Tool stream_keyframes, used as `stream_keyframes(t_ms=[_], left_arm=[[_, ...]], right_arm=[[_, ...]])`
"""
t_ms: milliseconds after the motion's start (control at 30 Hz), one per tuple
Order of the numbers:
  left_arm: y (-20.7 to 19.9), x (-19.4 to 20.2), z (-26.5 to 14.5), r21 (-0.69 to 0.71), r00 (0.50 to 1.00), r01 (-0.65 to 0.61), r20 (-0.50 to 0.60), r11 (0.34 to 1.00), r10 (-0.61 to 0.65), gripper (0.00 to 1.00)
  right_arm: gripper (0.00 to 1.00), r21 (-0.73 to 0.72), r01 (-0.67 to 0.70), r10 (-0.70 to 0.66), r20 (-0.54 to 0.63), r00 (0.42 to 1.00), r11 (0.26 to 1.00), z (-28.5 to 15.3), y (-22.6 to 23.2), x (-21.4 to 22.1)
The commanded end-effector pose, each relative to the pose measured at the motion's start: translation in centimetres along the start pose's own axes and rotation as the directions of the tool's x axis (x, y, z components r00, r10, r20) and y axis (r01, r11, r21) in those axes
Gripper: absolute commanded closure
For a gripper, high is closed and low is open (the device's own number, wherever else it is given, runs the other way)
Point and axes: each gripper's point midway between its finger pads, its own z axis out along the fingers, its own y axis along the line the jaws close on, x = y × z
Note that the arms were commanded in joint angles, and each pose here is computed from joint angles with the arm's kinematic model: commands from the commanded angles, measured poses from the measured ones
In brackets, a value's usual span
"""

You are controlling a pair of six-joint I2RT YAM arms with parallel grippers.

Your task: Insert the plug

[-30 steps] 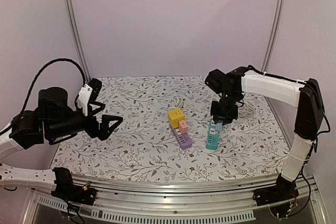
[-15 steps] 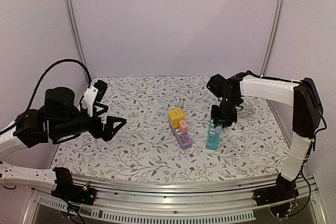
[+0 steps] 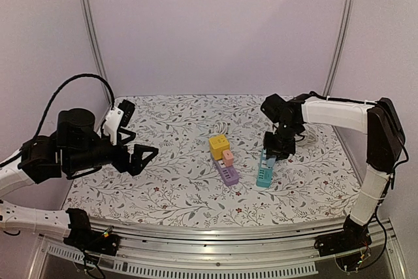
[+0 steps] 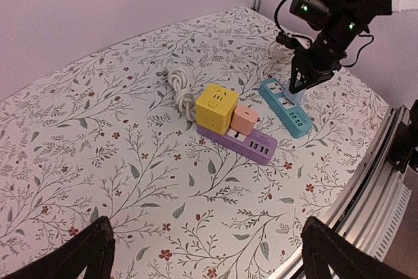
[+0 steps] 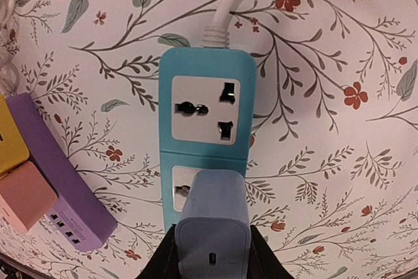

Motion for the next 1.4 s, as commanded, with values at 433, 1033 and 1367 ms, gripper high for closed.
stream_keyframes(t_ms=[433,1033,1367], left_arm=[[0.1,0.2,-0.1,-0.003,1.000,0.024,0.003,1.000,-0.024,0.01],[0.1,0.0,-0.4,-0.006,1.000,0.009,-0.009,1.000,-0.009,0.01],[-0.3,-0.2,-0.2,0.007,1.000,0.009,-0.021,1.000,-0.009,0.00]], right_arm=[[1.00,0.031,-0.002,0.004,-0.082,0.997,1.000,1.9,-1.3,1.9],[1.00,0.122,-0.031,0.052,-0.174,0.983,0.992,5.8,-3.2,5.4],[1.00,0.203,0.019,0.030,-0.238,0.971,0.979,8.2,-4.3,7.4]])
